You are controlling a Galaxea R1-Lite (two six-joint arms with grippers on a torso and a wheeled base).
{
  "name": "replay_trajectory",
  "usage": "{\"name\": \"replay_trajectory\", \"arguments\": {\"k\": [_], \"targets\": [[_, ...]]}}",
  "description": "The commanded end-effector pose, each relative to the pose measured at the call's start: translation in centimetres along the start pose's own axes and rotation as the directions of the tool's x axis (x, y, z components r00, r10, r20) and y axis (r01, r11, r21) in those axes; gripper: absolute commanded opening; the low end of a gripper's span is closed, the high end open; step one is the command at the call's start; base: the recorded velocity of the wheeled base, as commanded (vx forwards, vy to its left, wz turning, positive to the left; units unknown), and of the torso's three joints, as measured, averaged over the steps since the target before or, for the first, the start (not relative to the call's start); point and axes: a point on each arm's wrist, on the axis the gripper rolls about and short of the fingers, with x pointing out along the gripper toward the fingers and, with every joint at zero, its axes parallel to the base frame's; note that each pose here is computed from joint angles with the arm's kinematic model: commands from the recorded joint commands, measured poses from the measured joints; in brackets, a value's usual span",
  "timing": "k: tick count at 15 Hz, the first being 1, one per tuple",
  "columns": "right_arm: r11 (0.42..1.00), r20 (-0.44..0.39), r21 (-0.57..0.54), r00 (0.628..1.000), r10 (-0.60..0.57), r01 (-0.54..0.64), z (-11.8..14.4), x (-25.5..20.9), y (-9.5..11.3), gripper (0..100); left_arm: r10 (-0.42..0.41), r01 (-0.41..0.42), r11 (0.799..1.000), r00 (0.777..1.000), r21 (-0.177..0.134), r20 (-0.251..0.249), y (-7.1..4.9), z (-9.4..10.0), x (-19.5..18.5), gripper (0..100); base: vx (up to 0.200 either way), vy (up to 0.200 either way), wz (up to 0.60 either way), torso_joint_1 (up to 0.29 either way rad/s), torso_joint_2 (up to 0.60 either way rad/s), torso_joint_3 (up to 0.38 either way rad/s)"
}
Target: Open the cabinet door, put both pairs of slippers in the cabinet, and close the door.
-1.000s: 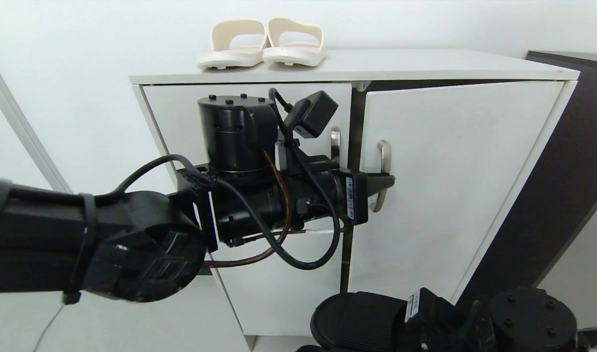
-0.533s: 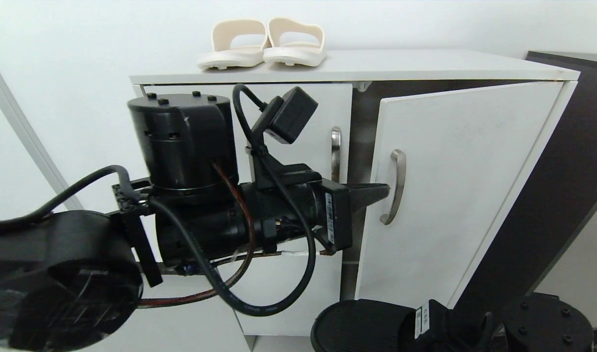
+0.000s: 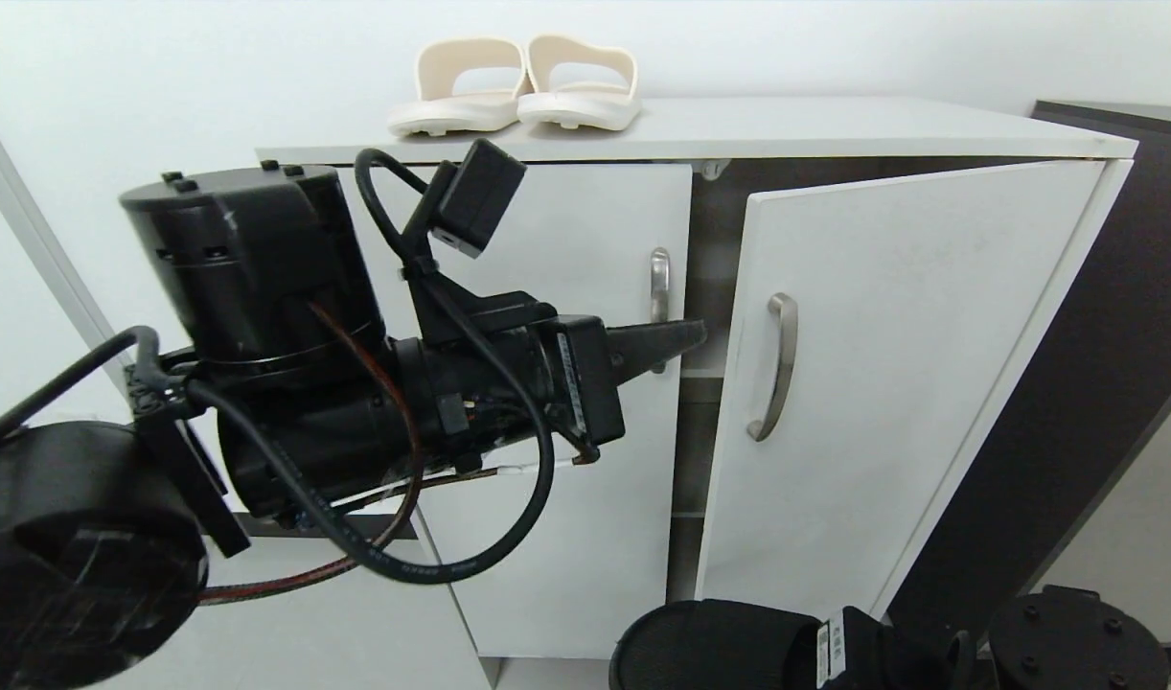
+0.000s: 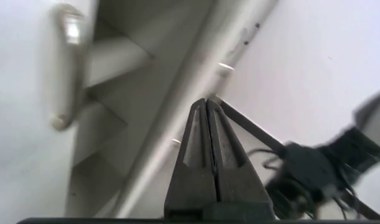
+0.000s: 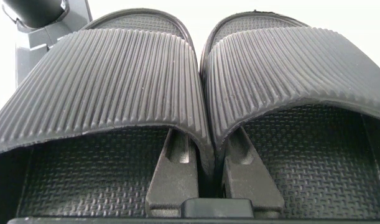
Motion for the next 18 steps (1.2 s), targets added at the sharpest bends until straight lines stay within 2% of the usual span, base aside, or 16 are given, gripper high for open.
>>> {"name": "replay_trajectory", "arguments": {"k": [1,8,11,13,14,16,17,18], "targets": [[1.0,-0.003,0.0,1.0,0.001,-0.001,-0.1,0.0,0.0,0,0.038,-0.038,0.999,0.999,-0.006,-0.005,2.0,-0.2,1.8,0,0.0,0.0,0.0,0.0,0.0,0.0],[0.999,-0.037,-0.008,0.999,0.039,-0.04,-0.8,-0.2,1.0,0,0.033,-0.033,0.999,0.999,-0.004,-0.002,3.8,-0.4,6.0,0,0.0,0.0,0.0,0.0,0.0,0.0],[0.998,-0.054,-0.012,0.997,0.063,-0.064,-1.2,-0.2,1.6,0,0.03,-0.03,1.0,1.0,-0.005,0.0,3.9,-0.4,6.3,0,0.0,0.0,0.0,0.0,0.0,0.0],[0.997,-0.074,-0.013,0.994,0.08,-0.081,-1.6,-0.3,2.0,0,0.016,-0.016,1.0,1.0,-0.006,-0.011,3.4,-0.8,6.4,0,-0.2,0.0,0.0,0.0,0.01,0.002],[0.996,-0.082,-0.014,0.992,0.091,-0.093,-1.8,-0.3,2.3,0,0.002,-0.002,1.0,1.0,-0.004,-0.02,2.6,-1.1,6.5,0,-0.2,0.0,0.0,0.007,0.0,-0.002],[0.994,-0.089,-0.02,0.99,0.109,-0.111,-1.9,-0.5,2.7,0,-0.06,0.06,0.998,0.998,-0.003,-0.033,0.6,-2.2,7.1,0,-0.2,0.0,0.0,0.002,0.0,0.005],[0.992,-0.094,-0.027,0.988,0.124,-0.127,-2.1,-0.6,3.1,0,-0.102,0.102,0.995,0.994,-0.007,-0.048,-1.1,-3.0,7.5,0,-0.2,0.0,0.0,0.002,0.01,0.002],[0.99,-0.092,-0.034,0.987,0.132,-0.135,-2.1,-0.8,3.3,0,-0.115,0.114,0.993,0.992,-0.006,-0.054,-1.8,-3.4,7.6,0,-0.2,0.0,0.0,0.002,0.0,-0.002]]}}
